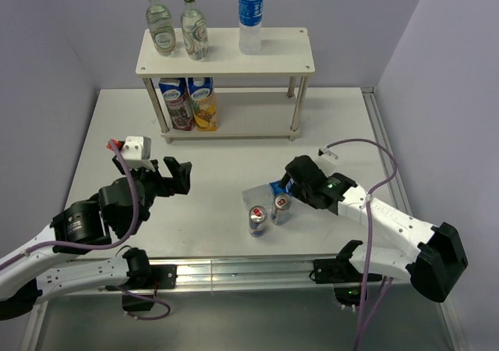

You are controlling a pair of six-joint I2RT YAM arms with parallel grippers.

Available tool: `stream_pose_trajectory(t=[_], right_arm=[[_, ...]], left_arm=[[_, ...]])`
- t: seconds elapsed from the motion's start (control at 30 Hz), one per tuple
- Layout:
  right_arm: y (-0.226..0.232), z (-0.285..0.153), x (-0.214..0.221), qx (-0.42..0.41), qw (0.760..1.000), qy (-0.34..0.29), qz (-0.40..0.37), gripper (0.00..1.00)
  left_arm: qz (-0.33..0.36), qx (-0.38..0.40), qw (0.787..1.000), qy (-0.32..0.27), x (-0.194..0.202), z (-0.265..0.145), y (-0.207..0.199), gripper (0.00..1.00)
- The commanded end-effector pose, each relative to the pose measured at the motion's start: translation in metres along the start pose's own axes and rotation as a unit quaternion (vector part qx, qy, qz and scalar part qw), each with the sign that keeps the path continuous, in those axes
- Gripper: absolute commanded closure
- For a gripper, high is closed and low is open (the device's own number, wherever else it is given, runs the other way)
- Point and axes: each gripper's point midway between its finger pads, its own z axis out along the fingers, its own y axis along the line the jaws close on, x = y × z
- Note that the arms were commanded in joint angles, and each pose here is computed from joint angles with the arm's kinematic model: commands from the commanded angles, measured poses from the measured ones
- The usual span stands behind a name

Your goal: Place and organize the beverage onto the shelf

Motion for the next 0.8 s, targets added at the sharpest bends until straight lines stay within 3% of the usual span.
stream_pose_trajectory(t=[0.0, 0.2, 0.53, 0.77], right_arm=[[-0.004, 0.015, 0.023, 0.013, 0.999, 0.034, 0.013, 0.07], [0.002, 0.039, 0.035, 0.021, 0.999, 0.041, 0.003, 0.07], [0.062, 0.059, 0.022, -0.021, 0.999, 0.034, 0.000, 0.08], [0.076, 0.078, 0.024, -0.014, 0.999, 0.031, -0.009, 0.08]], left_arm=[[-0.011, 0.015, 1.000, -0.007, -0.004, -0.002, -0.005, 0.02], [-0.004, 0.013, 1.000, -0.003, -0.001, 0.000, -0.006, 0.02], [0.006, 0.006, 1.000, 0.001, 0.002, 0.002, -0.005, 0.02], [0.010, 0.005, 1.000, 0.001, 0.003, 0.002, -0.004, 0.01]])
